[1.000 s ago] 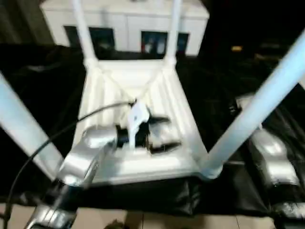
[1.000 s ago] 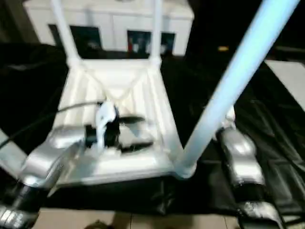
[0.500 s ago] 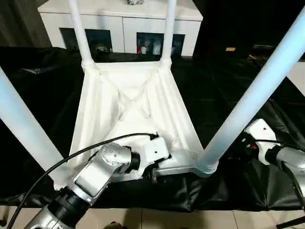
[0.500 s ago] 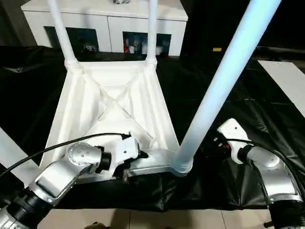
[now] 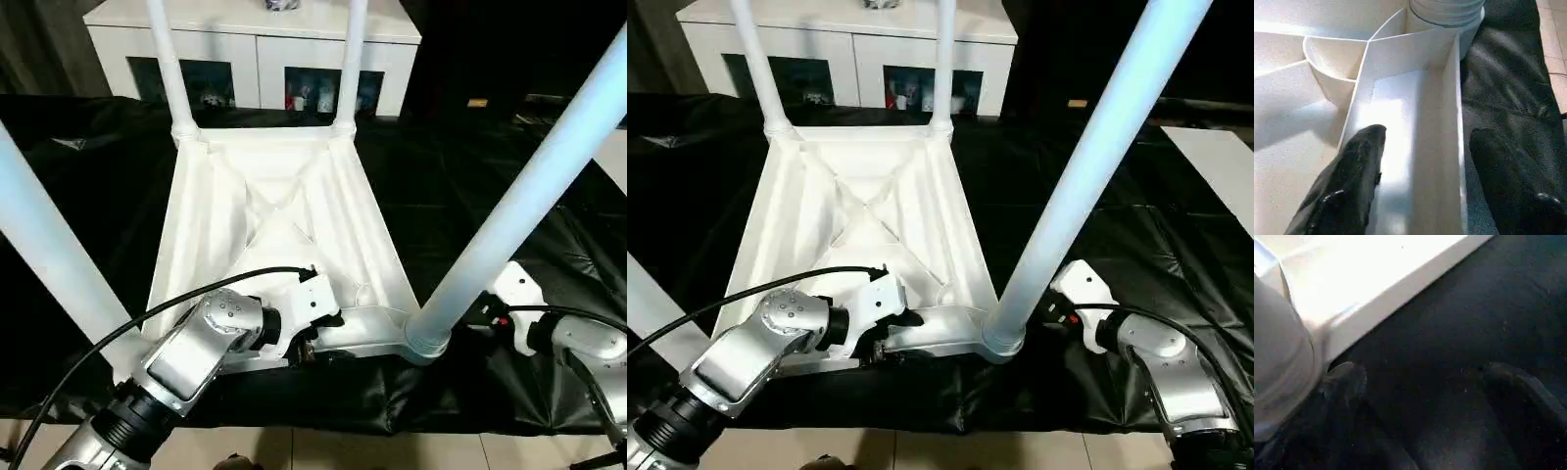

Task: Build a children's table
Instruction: Rotate table base

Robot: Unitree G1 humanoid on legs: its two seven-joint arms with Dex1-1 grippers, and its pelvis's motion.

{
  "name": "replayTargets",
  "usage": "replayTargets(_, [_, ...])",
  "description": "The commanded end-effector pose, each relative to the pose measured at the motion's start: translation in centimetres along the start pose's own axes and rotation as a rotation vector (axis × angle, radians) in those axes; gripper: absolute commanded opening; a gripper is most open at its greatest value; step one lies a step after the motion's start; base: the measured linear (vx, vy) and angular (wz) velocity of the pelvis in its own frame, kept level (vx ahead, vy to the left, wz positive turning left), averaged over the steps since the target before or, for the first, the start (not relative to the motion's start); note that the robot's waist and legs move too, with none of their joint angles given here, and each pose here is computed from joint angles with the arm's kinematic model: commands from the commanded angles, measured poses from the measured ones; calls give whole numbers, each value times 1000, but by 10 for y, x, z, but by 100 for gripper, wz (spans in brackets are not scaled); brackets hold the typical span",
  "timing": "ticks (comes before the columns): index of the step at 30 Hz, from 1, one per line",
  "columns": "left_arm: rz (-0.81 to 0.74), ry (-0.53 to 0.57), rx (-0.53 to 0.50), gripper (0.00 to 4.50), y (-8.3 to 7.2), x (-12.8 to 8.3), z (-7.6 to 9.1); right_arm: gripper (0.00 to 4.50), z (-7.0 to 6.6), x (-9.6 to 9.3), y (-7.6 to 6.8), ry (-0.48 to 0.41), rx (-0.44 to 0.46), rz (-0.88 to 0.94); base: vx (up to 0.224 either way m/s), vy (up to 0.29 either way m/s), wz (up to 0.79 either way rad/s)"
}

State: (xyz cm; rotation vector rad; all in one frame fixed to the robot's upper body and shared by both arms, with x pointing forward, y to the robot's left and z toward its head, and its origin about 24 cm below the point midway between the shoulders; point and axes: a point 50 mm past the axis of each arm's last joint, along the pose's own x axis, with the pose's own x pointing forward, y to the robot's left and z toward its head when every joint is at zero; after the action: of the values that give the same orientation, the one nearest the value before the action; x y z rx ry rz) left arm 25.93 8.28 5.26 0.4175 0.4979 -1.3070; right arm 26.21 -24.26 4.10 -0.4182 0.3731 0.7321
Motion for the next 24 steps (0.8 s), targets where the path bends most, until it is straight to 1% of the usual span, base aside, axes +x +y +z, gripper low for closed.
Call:
replayTargets(1, [15, 49, -17, 283, 0, 0, -11, 422, 4, -4, -1, -19, -9, 4, 0, 0, 0])
replayTargets(3, [24, 57, -15, 257, 2, 0, -12, 422, 4, -5, -2, -20, -11, 1, 0, 0, 0])
replayTargets(4, [48, 75, -6, 246, 6, -3, -14, 422, 5, -6, -2, -22, -15, -2, 0, 0, 0])
replayTargets(6, [54, 81, -2, 243, 8, -3, -15, 422, 5, -6, -1, -23, -15, -2, 0, 0, 0])
replayTargets(8, [56, 93, -2, 212, 9, -5, -17, 422, 5, -6, -1, -24, -16, -2, 0, 0, 0])
replayTargets(9, [56, 101, -2, 203, 10, -6, -18, 422, 6, -6, -1, -24, -17, -2, 0, 0, 0])
replayTargets(12, [78, 140, 5, 194, 17, -14, -26, 422, 6, -6, -1, -27, -19, -4, 0, 0, 0])
replayTargets(13, [78, 140, 5, 194, 17, -14, -26, 422, 6, -6, -1, -27, -19, -4, 0, 0, 0])
replayTargets(15, [103, 166, 15, 161, 24, -21, -30, 422, 7, -5, -1, -29, -22, -7, 0, 0, 0])
replayTargets(17, [120, 184, 18, 158, 30, -27, -32, 422, 8, -5, -2, -31, -23, -9, 0, 0, 0])
replayTargets(18, [122, 186, 18, 149, 30, -27, -32, 422, 8, -4, -2, -31, -23, -9, 0, 0, 0])
replayTargets(19, [148, 192, 18, 132, 35, -32, -33, 422, 9, -4, -2, -34, -26, -14, 0, 0, 0])
replayTargets(20, [148, 192, 18, 121, 35, -32, -33, 422, 9, -4, -2, -34, -26, -14, 0, 0, 0])
replayTargets(23, [207, 200, 12, 115, 49, -45, -35, 422, 12, -1, -1, -57, -25, -15, 0, 0, 0])
replayTargets(24, [219, 194, 9, 103, 52, -48, -34, 422, 13, -1, 0, -63, -25, -14, 0, 0, 0])
